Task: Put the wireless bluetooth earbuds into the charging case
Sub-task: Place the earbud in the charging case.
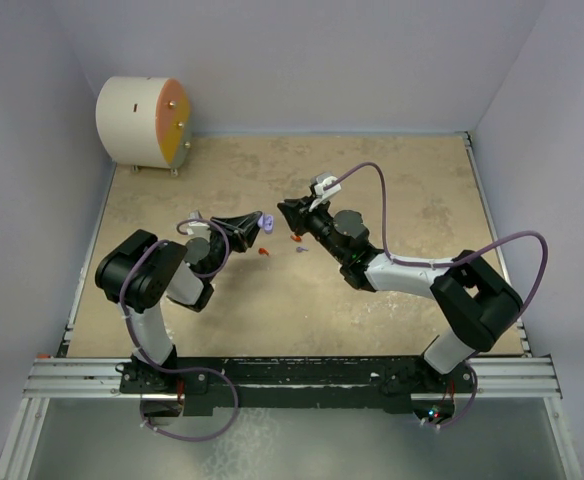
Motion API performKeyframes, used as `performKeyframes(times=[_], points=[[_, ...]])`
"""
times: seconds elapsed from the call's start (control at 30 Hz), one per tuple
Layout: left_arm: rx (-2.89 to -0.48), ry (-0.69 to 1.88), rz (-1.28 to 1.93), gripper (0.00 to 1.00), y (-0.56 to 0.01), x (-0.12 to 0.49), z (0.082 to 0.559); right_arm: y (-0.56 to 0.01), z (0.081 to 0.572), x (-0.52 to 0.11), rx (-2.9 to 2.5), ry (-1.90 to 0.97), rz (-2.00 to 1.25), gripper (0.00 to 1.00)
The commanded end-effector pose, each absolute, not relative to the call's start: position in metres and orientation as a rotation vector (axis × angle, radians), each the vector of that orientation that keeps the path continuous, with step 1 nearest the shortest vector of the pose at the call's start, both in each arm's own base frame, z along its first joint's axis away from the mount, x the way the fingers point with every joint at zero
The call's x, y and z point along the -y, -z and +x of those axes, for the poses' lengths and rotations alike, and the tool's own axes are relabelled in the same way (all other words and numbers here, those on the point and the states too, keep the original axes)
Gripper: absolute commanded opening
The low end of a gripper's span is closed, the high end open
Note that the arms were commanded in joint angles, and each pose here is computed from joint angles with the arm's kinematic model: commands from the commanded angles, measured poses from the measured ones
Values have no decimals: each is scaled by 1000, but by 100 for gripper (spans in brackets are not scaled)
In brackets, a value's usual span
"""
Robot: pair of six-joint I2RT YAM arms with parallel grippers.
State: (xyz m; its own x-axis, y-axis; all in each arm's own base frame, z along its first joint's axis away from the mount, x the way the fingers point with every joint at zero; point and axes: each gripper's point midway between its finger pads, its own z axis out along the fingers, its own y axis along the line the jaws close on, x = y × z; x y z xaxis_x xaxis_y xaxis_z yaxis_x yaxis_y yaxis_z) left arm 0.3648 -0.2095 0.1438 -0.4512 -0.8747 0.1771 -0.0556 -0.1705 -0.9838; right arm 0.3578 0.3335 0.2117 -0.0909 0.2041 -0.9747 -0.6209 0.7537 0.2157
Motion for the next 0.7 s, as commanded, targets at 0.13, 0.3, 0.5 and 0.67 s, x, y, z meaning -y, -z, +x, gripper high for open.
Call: performKeyframes(times=[0.13, 0.3, 0.5, 0.67], points=[[-1247, 1845, -917, 0, -212, 208, 358, -248, 363, -337, -1409, -743, -310, 0], [-1245, 1851, -916, 0, -213, 208, 357, -247, 364, -337, -1404, -736, -313, 0], [-1241, 1865, -915, 0, -216, 210, 356, -246, 368, -340, -1403, -729, -320, 0], [-1239, 1885, -904, 0, -221, 214, 356, -243, 370, -342, -1404, -724, -326, 0]])
